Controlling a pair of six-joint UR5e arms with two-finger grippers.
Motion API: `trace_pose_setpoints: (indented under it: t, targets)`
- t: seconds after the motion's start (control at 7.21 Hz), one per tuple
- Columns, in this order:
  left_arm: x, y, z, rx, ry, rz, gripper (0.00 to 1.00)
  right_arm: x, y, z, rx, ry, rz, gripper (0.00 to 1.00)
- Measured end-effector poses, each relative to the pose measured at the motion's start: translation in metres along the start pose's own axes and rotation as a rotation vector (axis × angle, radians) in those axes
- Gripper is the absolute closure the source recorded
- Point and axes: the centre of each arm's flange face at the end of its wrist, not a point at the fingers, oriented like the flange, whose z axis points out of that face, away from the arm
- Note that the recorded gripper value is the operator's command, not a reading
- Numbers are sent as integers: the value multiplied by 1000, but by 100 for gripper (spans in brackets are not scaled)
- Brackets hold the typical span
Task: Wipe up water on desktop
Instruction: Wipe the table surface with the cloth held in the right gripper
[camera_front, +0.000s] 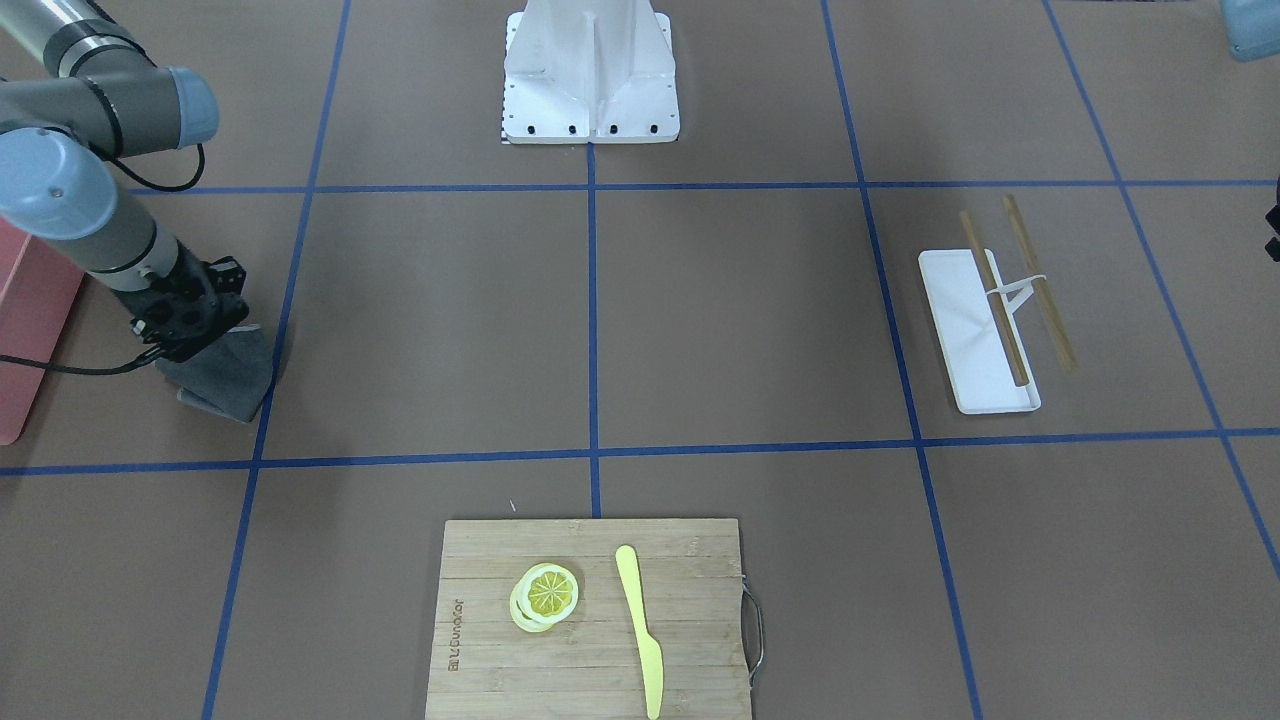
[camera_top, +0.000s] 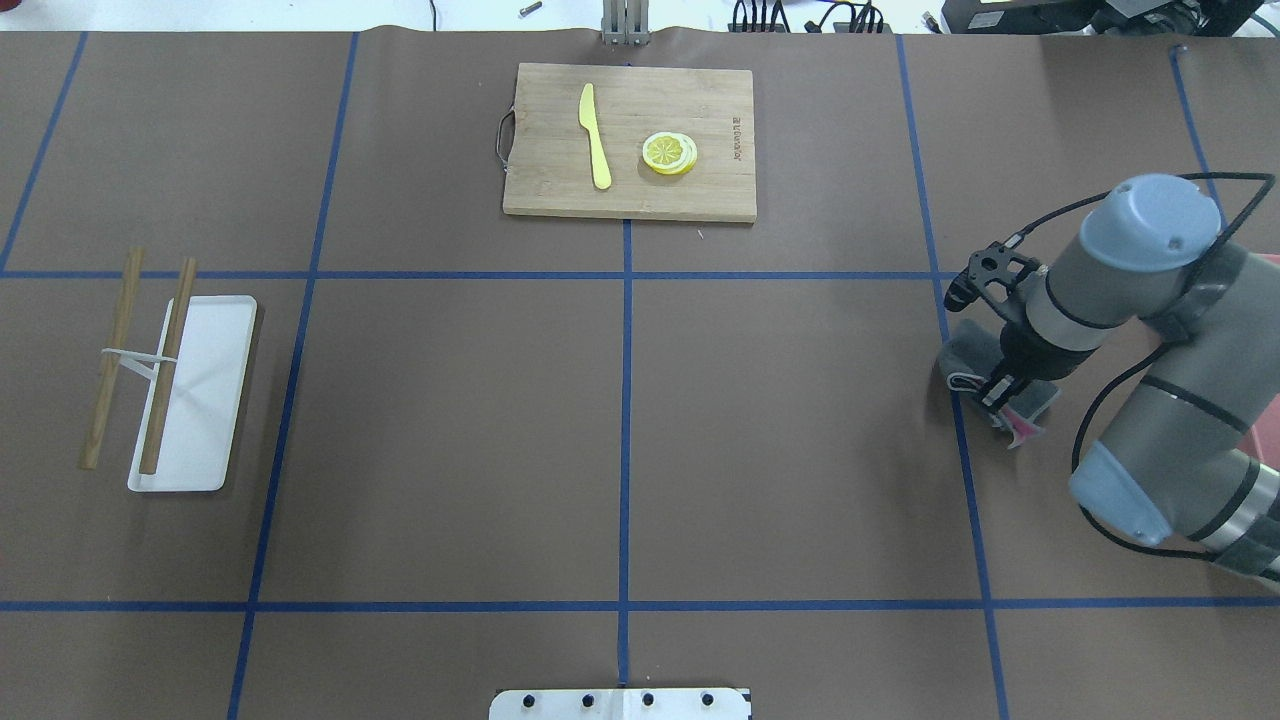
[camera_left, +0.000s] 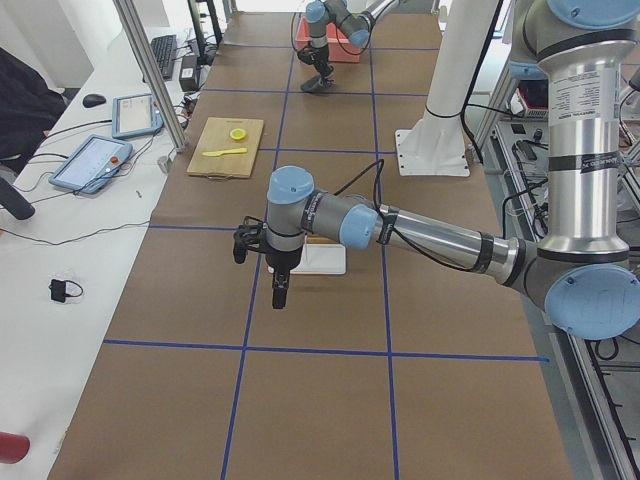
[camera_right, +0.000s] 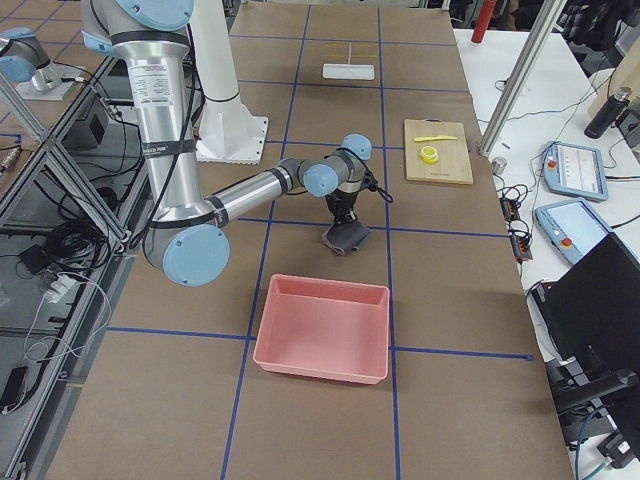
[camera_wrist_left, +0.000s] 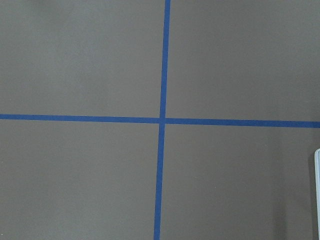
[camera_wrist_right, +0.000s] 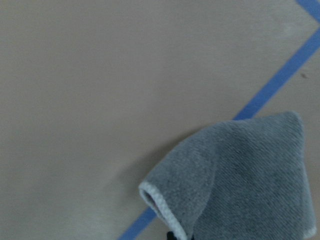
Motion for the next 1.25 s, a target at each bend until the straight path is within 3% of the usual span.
trace_pose_setpoints:
  t: [0.69,0.83,1.25]
  targets:
    - [-1,-7,-3,9,-1,-3,2,-199,-3,20,-5,-106,98,100]
    - [-1,-8,-4,12,-1,-4,2,-216,-12,19,10,-104,124,100]
    - [2,-13,-8,17,0,-5,2,-122,-49,2,56,-28,211,100]
